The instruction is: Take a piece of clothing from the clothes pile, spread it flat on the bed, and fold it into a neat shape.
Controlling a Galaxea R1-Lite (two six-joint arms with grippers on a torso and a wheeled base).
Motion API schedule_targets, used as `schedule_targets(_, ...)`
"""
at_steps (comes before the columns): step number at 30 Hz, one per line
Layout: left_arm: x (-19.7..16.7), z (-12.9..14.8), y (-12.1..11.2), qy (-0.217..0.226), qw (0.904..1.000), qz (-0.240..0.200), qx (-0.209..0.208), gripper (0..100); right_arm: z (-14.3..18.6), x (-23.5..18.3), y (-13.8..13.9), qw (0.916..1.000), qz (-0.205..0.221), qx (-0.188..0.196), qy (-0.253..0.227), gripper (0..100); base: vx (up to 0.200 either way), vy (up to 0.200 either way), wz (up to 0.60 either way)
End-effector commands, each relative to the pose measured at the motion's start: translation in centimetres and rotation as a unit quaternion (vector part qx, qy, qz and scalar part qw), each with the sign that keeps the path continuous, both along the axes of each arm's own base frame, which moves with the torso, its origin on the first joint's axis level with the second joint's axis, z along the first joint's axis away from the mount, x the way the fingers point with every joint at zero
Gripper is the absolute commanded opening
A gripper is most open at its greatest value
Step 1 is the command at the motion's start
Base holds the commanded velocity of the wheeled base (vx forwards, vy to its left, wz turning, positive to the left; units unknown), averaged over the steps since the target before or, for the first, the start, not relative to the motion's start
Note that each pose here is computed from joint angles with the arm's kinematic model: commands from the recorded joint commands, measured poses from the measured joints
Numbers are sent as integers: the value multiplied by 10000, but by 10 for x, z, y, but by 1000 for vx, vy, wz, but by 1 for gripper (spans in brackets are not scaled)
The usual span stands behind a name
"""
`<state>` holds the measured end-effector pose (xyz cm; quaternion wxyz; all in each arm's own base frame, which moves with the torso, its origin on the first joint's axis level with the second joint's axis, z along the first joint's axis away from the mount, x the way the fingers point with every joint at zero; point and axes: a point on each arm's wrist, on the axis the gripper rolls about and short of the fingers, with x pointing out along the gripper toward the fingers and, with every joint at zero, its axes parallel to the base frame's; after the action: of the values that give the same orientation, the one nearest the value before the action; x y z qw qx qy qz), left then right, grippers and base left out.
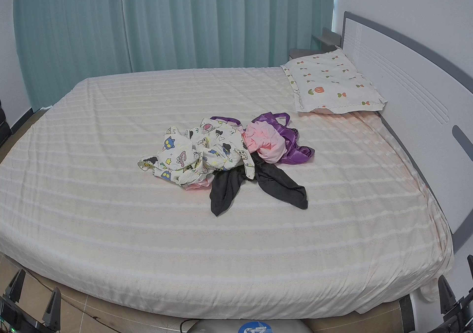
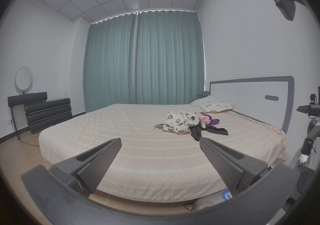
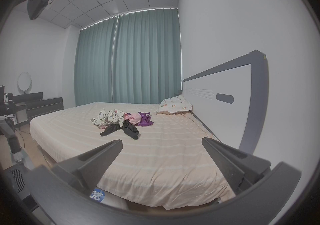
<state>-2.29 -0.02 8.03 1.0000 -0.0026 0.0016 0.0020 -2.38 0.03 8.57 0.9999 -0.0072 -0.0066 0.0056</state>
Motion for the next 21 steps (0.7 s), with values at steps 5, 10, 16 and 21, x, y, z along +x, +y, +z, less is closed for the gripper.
schedule_targets(5, 0, -5, 0, 7, 10000, 3, -5, 100, 73, 57, 4, 9881, 747, 171, 1333, 100, 0, 0, 0)
schedule_targets(10, 0, -5, 0, 7, 10000, 10, -5, 100, 68, 128, 11, 9575, 1164, 748, 2530, 100, 0, 0, 0)
schedule_targets(16, 0, -5, 0, 7, 10000, 3, -5, 100, 45, 227, 41, 9436, 1173, 1387, 2767, 100, 0, 0, 0)
schedule_targets(21, 0, -5, 0, 7, 10000, 3, -5, 100, 13, 303, 57, 9545, 668, 1418, 2536, 100, 0, 0, 0)
